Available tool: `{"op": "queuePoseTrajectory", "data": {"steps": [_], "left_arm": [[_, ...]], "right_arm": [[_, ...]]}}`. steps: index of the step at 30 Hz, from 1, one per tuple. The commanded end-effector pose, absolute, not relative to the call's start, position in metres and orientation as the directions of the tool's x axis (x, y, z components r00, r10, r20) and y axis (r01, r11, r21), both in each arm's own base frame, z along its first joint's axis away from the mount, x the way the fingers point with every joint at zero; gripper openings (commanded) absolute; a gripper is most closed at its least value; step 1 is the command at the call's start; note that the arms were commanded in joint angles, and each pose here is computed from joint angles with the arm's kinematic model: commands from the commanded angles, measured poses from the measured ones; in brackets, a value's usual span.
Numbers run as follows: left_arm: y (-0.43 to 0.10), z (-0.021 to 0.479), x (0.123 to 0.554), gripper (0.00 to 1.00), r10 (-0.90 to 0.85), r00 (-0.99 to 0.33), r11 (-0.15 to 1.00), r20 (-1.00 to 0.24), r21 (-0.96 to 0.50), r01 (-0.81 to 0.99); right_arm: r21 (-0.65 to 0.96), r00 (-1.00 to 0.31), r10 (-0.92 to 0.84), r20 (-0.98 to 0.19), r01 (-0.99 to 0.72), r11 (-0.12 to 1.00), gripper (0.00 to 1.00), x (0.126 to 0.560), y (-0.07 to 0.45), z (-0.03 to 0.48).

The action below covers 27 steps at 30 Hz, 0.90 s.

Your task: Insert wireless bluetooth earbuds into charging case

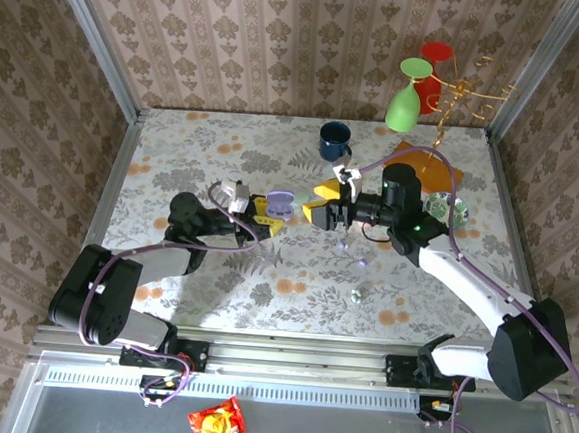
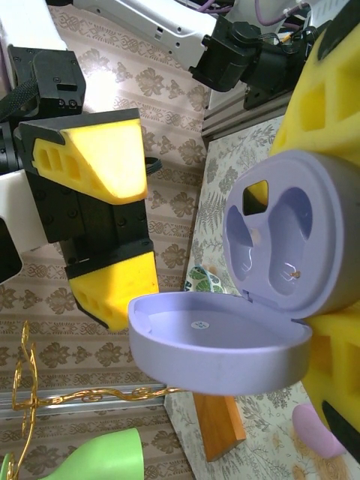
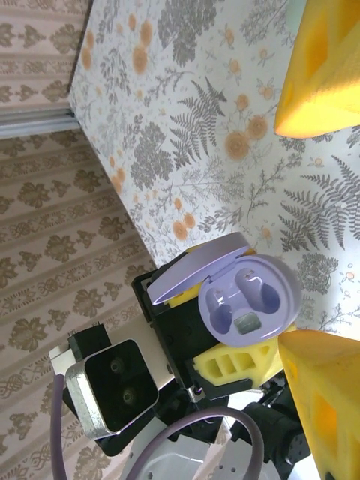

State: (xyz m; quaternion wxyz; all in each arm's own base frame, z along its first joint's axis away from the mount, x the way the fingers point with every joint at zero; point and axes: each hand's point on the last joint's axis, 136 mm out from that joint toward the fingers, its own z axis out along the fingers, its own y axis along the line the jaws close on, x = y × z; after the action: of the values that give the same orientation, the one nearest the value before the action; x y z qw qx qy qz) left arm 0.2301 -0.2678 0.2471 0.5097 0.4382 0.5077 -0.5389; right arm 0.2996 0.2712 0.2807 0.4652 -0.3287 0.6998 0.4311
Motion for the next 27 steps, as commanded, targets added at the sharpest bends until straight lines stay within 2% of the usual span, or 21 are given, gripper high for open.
{"op": "queuePoseTrajectory", "data": {"steps": [1, 3, 10, 14, 17, 21, 24, 27], "left_arm": [[-0.268, 0.263, 0.228, 0.29, -0.127, -0.02, 0.014, -0.992, -0.022, 1.0], [-0.268, 0.264, 0.228, 0.29, -0.127, -0.019, 0.013, -0.992, -0.021, 1.0], [-0.288, 0.265, 0.213, 0.28, -0.116, -0.042, -0.091, -0.992, -0.031, 0.995], [-0.293, 0.265, 0.208, 0.28, -0.113, -0.05, -0.118, -0.992, -0.037, 0.992], [-0.293, 0.268, 0.205, 0.29, -0.116, -0.048, -0.126, -0.992, -0.033, 0.991], [-0.294, 0.27, 0.204, 0.29, -0.118, -0.042, -0.128, -0.992, -0.026, 0.991], [-0.294, 0.268, 0.205, 0.29, -0.115, -0.049, -0.128, -0.992, -0.035, 0.991], [-0.295, 0.267, 0.207, 0.29, -0.115, -0.048, -0.126, -0.992, -0.033, 0.992]], "right_arm": [[0.246, -0.298, -0.049, -0.953, -0.861, 0.445, 0.72, 0.299, 0.261, 0.287], [0.25, -0.308, -0.056, -0.95, -0.854, 0.456, 0.73, 0.299, 0.259, 0.287], [0.218, -0.263, -0.108, -0.959, -0.924, 0.314, 0.7, 0.281, 0.287, 0.293], [0.234, -0.27, -0.098, -0.958, -0.932, 0.278, 0.63, 0.286, 0.299, 0.296], [0.25, -0.282, -0.1, -0.954, -0.935, 0.251, 0.51, 0.288, 0.304, 0.297], [0.262, -0.291, -0.111, -0.95, -0.939, 0.223, 0.25, 0.286, 0.307, 0.296], [0.235, -0.264, -0.13, -0.956, -0.951, 0.199, 0.15, 0.279, 0.308, 0.294], [0.208, -0.238, -0.146, -0.96, -0.958, 0.197, 0.0, 0.276, 0.307, 0.293]]}}
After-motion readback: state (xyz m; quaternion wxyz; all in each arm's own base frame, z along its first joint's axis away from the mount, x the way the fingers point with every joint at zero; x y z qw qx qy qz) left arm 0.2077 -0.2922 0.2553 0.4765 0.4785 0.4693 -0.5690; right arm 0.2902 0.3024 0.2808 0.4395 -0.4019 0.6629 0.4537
